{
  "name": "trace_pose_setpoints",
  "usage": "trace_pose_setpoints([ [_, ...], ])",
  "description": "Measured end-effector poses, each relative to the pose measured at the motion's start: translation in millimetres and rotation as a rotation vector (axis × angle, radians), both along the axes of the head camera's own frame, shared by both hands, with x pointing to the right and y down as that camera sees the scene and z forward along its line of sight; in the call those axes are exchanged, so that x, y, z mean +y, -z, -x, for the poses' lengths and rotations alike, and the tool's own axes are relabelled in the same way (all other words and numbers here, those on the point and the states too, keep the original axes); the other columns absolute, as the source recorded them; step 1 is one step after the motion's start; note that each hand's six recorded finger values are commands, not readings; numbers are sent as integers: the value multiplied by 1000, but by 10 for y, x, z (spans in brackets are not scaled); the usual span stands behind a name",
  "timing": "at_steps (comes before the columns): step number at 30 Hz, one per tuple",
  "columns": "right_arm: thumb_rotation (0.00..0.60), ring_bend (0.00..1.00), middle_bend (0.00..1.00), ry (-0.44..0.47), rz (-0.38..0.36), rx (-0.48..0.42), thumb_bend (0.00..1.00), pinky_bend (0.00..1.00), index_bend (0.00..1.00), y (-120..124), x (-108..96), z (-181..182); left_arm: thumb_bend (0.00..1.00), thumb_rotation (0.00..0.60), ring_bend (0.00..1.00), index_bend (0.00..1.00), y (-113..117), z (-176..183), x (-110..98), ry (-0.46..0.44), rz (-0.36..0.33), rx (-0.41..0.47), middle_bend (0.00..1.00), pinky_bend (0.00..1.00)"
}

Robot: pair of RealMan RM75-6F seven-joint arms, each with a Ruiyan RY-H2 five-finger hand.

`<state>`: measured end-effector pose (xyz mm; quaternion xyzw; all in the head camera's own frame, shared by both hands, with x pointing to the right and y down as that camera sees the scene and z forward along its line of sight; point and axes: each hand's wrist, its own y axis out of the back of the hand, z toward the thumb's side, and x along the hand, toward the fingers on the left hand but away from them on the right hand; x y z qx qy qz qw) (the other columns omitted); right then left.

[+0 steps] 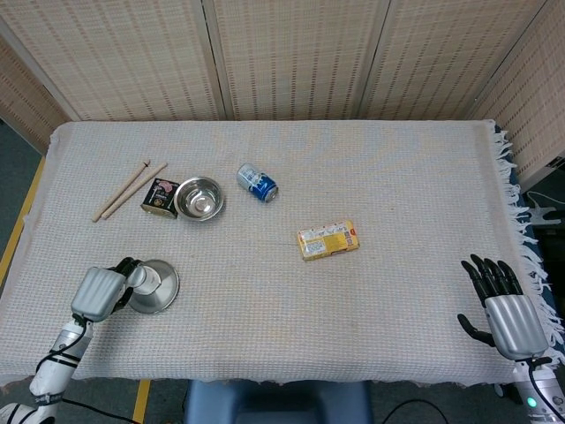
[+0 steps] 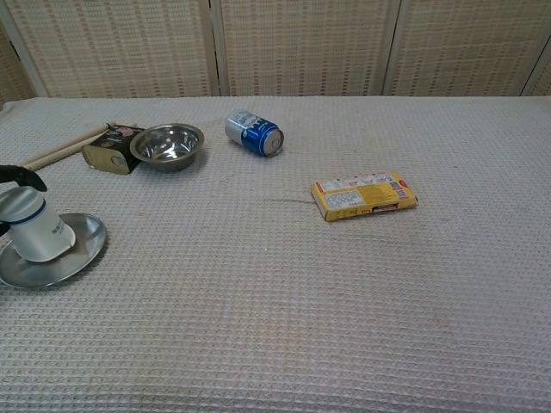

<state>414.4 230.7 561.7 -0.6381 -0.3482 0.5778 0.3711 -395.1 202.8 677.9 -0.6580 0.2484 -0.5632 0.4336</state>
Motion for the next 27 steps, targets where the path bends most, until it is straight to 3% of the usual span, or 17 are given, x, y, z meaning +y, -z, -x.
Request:
trace_pose_setpoints([
  [11,558,0,0,1,0,-2,173,0,0,11,10,5,693,600,645,625,111,-132,128,-29,89,119,763,847],
  [19,557,0,0,3,2,-4,173,0,0,14,13,8,693,600,646,611,264,-47,20,-6,-54,105,746,847],
  [27,557,0,0,8,7,-7,173,0,0,6,19,22,689,600,645,591,441,290,-13,89,-137,40,722,847],
])
